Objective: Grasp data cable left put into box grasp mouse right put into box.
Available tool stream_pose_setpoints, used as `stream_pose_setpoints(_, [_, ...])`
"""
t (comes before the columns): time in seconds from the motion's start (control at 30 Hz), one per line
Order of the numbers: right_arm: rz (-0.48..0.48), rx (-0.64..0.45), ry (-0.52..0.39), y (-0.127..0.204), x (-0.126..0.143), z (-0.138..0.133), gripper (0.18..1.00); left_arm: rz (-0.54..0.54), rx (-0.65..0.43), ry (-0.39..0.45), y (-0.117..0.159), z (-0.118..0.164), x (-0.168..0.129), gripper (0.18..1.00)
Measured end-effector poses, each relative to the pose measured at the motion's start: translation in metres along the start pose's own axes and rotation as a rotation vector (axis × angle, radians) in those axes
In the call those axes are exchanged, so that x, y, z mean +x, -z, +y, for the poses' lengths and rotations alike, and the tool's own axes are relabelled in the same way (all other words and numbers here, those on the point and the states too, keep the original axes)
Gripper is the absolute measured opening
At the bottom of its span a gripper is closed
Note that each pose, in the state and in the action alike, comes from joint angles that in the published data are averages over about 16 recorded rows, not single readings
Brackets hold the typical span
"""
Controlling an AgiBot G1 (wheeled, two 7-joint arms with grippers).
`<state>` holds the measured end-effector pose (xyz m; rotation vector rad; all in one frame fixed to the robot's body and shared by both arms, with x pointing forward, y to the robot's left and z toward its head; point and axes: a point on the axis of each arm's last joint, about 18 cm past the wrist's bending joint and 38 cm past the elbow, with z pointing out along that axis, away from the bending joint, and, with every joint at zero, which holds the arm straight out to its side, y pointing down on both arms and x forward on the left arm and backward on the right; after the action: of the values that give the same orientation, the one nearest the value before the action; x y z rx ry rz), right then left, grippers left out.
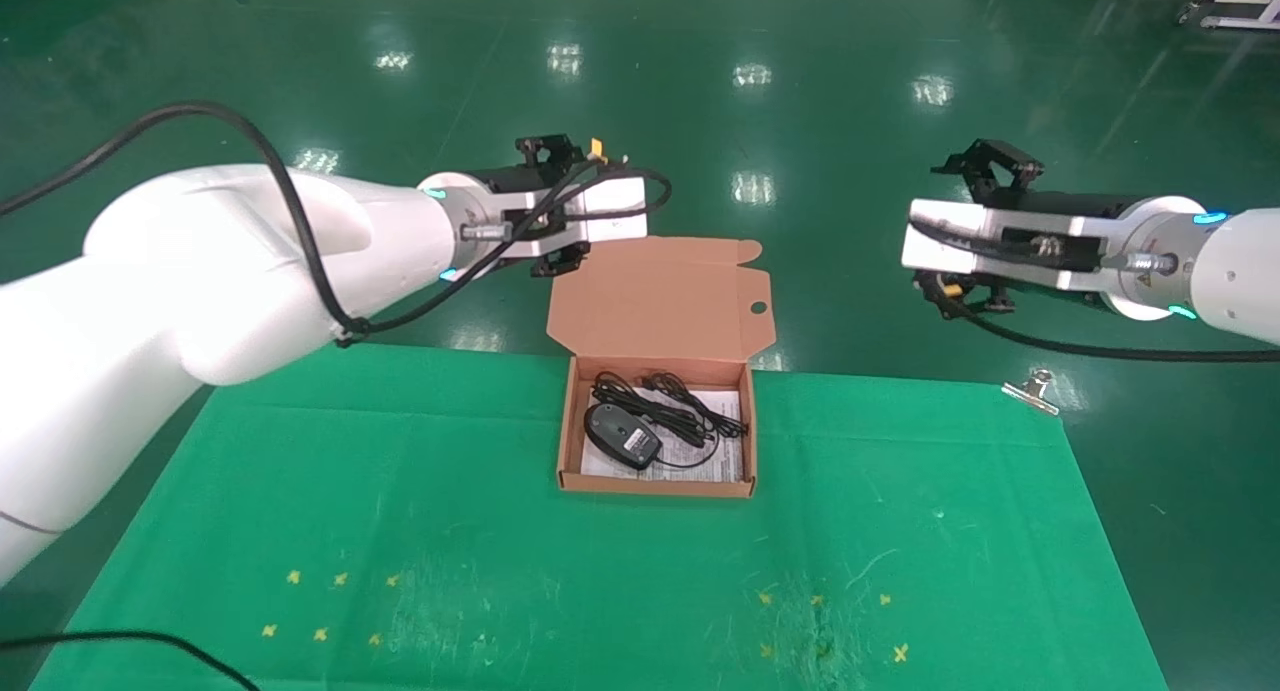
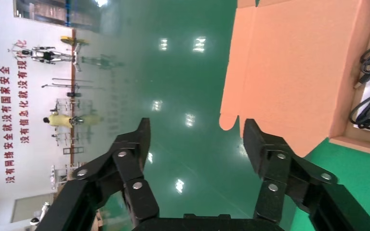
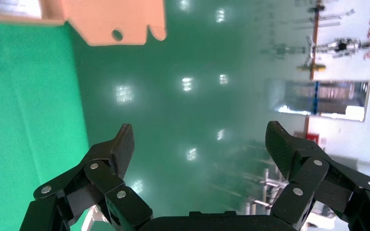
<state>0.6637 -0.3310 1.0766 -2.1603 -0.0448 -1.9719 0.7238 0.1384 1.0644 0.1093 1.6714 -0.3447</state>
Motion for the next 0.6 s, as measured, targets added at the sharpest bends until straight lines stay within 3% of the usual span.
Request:
stream_pose_setpoints(0.2, [-0.065,0.011,-0.014,0.002,-0.012,0.001,1.001,0.09,0.005,0.119,0.006,0.022,0.02,0.731])
stream_pose_setpoints(0.37, [-0.146,0.06,-0.089,0.006,-0.033,0.001,1.001,0.194,0.027,0.243,0.016,0.042,0.046,0.844])
stream_pose_setpoints(0.6, [-0.257,0.158,-0.221,0.016,-0.062,-0.004,1.001,0.328,0.086,0.403,0.037,0.062,0.077,0.935])
